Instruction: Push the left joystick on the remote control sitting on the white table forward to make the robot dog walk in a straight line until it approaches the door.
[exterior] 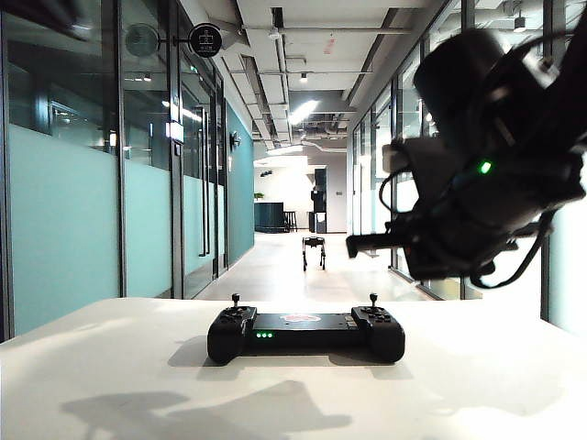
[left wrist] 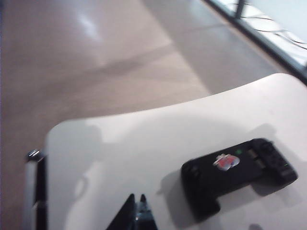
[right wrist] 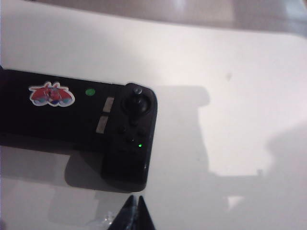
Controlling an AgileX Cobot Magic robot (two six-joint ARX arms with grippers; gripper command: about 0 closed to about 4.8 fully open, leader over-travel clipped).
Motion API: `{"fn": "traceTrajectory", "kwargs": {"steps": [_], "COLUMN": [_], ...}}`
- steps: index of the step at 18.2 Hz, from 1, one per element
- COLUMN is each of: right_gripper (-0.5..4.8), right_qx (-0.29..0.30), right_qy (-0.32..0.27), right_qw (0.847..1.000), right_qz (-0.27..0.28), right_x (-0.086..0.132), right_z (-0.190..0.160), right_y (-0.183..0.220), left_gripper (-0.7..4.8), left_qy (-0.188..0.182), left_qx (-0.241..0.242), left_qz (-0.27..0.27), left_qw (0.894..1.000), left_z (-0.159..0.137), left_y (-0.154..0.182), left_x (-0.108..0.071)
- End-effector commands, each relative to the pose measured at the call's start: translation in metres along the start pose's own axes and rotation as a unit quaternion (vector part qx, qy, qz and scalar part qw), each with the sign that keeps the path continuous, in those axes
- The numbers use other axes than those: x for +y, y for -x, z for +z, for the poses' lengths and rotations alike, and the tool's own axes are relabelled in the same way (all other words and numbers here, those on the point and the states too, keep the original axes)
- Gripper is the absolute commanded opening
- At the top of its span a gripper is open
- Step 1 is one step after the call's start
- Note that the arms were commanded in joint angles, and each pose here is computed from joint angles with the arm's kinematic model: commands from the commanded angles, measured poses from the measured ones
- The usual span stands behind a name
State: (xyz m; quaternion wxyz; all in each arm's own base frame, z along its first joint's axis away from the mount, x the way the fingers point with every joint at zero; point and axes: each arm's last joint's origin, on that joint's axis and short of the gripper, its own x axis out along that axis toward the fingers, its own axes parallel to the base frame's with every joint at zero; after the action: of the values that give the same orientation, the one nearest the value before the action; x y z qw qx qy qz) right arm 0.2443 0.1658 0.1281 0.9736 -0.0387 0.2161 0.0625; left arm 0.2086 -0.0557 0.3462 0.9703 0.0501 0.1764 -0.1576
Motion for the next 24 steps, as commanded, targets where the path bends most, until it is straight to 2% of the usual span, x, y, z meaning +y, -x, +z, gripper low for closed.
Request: {"fn": "traceTrajectory", "kwargs": {"steps": [1,5,7,10,13,16,19,22,24], "right_gripper": [-0.01,-0.01,-0.01,-0.01,-0.01,-0.01,-0.01,-0.01,-0.01], "right_qx": [-0.018,-0.033,-0.036,-0.04,-0.046,-0.05,-0.045,-0.047,-0.05], "right_qy": [0.001,0.011,0.012,0.019,0.025,0.027,0.033,0.035,0.038], "right_qw": [1.0,0.999,0.999,0.998,0.998,0.997,0.997,0.996,0.996], "right_qz": [0.01,0.025,0.03,0.035,0.043,0.052,0.057,0.065,0.066], "right_x": [0.002,0.001,0.002,0.002,0.005,0.009,0.011,0.013,0.013], "right_z": [0.007,0.014,0.017,0.02,0.023,0.023,0.023,0.025,0.026], "right_y": [0.011,0.029,0.035,0.04,0.045,0.049,0.053,0.057,0.059], "left_gripper": [-0.06,-0.06,-0.06,-0.06,-0.06,-0.06,-0.06,-0.06,-0.06], "left_qy": [0.016,0.027,0.046,0.049,0.051,0.059,0.056,0.055,0.054], "left_qx": [-0.024,-0.077,-0.1,-0.12,-0.132,-0.142,-0.117,-0.13,-0.097], "left_qz": [0.044,0.087,0.111,0.122,0.123,0.11,0.094,0.079,0.082], "left_qw": [0.999,0.993,0.988,0.984,0.982,0.982,0.987,0.987,0.99], "left_z": [-0.022,-0.075,-0.097,-0.124,-0.159,-0.178,-0.197,-0.216,-0.227], "left_y": [0.029,0.074,0.085,0.091,0.087,0.079,0.064,0.046,0.042], "left_x": [-0.001,-0.004,-0.005,-0.006,-0.008,-0.01,-0.011,-0.012,-0.013]}}
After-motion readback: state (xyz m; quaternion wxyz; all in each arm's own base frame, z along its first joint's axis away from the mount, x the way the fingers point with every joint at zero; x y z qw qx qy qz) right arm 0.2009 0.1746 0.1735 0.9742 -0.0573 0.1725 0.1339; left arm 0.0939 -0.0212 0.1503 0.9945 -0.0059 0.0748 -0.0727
